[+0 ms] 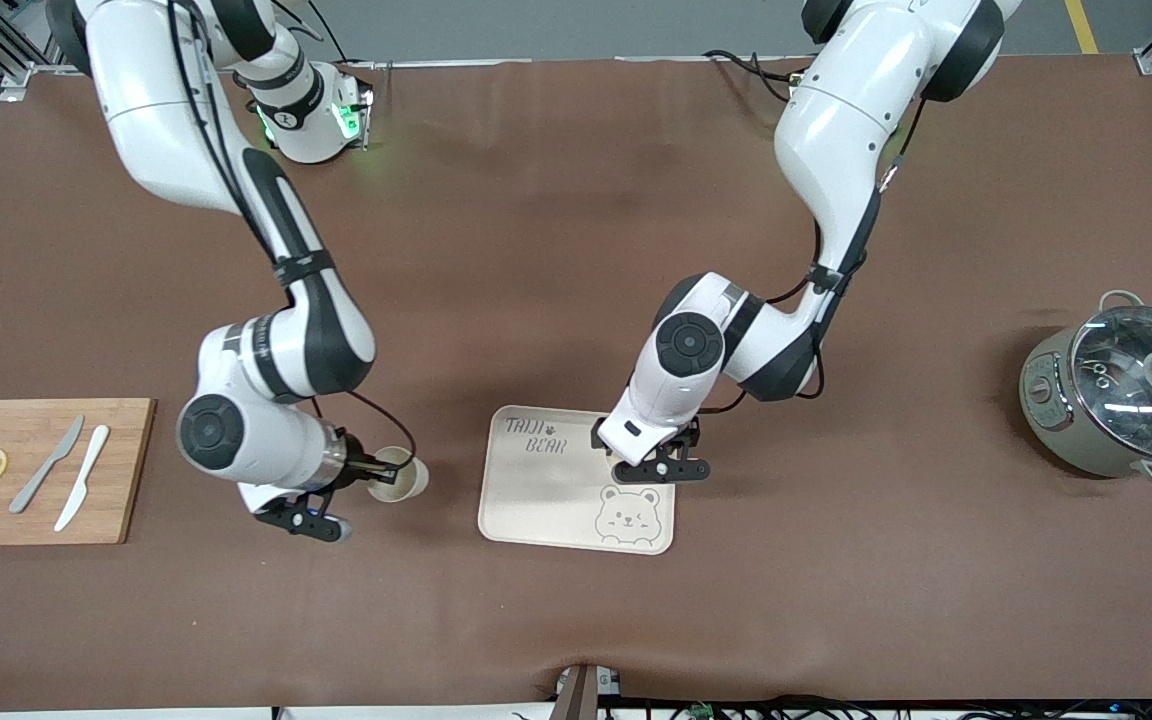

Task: Place white IKEA cup upright on tray with both arms
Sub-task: 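Open the left gripper while the right gripper carries its cup toward the tray, then lower the cup onto the tray with the right gripper while the left withdraws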

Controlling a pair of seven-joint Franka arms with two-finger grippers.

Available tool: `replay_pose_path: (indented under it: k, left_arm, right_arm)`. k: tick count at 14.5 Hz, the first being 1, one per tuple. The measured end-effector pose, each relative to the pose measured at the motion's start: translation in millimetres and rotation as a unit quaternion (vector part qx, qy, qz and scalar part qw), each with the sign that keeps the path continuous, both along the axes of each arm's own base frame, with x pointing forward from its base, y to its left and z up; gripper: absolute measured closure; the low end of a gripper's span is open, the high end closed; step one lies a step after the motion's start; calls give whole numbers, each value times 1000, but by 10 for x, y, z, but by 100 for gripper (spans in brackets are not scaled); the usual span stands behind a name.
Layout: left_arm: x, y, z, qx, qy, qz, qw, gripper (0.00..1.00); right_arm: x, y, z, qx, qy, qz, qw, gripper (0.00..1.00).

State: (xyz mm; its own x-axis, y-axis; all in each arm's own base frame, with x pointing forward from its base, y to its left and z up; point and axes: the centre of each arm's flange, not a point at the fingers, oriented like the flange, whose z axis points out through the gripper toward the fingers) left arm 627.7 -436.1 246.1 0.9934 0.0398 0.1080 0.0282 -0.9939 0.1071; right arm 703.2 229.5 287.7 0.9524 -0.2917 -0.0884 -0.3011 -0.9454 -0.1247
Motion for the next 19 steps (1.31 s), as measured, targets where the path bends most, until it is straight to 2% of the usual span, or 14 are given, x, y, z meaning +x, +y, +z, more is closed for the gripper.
replay_pose_path:
  k: [5,12,19]
  left_arm:
    - [61,98,174,9,6,8,1000,0]
    - [173,379,334,30,27,-1,999,0]
    - [593,1306,774,42,29,-39,998,0]
  right_arm:
    - [-98,540,-56,7,-25,-60,998,96]
    - [-268,1155,-359,14,-36,-111,993,96]
    - [-389,1485,-665,23,-51,-130,990,96]
